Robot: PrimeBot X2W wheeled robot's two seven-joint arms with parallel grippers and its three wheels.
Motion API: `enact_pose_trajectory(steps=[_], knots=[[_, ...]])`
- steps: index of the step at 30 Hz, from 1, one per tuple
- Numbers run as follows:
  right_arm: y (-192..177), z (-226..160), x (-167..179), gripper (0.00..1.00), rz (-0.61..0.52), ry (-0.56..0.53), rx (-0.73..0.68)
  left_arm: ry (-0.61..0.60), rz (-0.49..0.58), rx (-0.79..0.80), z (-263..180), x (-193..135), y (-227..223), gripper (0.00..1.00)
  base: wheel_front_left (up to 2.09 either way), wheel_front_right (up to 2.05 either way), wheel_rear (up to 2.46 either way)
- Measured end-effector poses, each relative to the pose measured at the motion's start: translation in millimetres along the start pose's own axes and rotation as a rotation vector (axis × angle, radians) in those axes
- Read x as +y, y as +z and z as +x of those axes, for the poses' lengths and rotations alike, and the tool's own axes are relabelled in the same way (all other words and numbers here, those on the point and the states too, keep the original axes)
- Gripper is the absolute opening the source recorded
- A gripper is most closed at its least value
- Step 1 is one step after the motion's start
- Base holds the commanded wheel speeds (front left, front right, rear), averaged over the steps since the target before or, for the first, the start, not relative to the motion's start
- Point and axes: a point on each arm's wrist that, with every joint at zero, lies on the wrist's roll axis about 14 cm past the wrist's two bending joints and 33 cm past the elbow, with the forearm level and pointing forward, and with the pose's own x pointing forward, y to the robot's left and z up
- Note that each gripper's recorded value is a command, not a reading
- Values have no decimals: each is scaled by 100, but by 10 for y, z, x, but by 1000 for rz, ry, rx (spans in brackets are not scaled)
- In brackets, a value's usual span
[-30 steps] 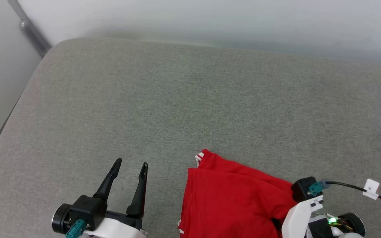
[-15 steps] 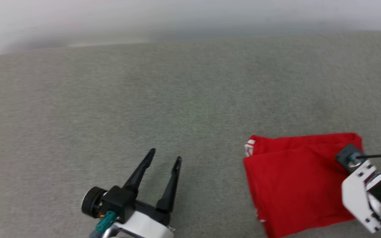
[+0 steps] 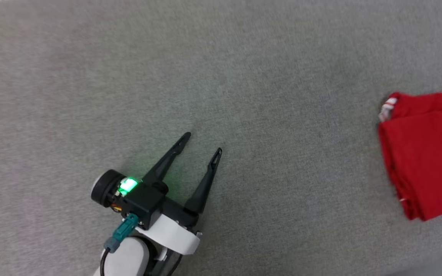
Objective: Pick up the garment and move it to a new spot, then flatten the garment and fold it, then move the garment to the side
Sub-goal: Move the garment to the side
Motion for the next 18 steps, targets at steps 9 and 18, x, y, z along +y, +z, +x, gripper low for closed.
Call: enact_pose_trajectory(steps=[9,18], knots=[[-425,334,-452,0,71,-121,106,-48,-32,26,231,143,-346,100,0,0,0],[-478,594,-516,0,125,-166,123,-37,-47,20,257,242,-428,100,0,0,0]])
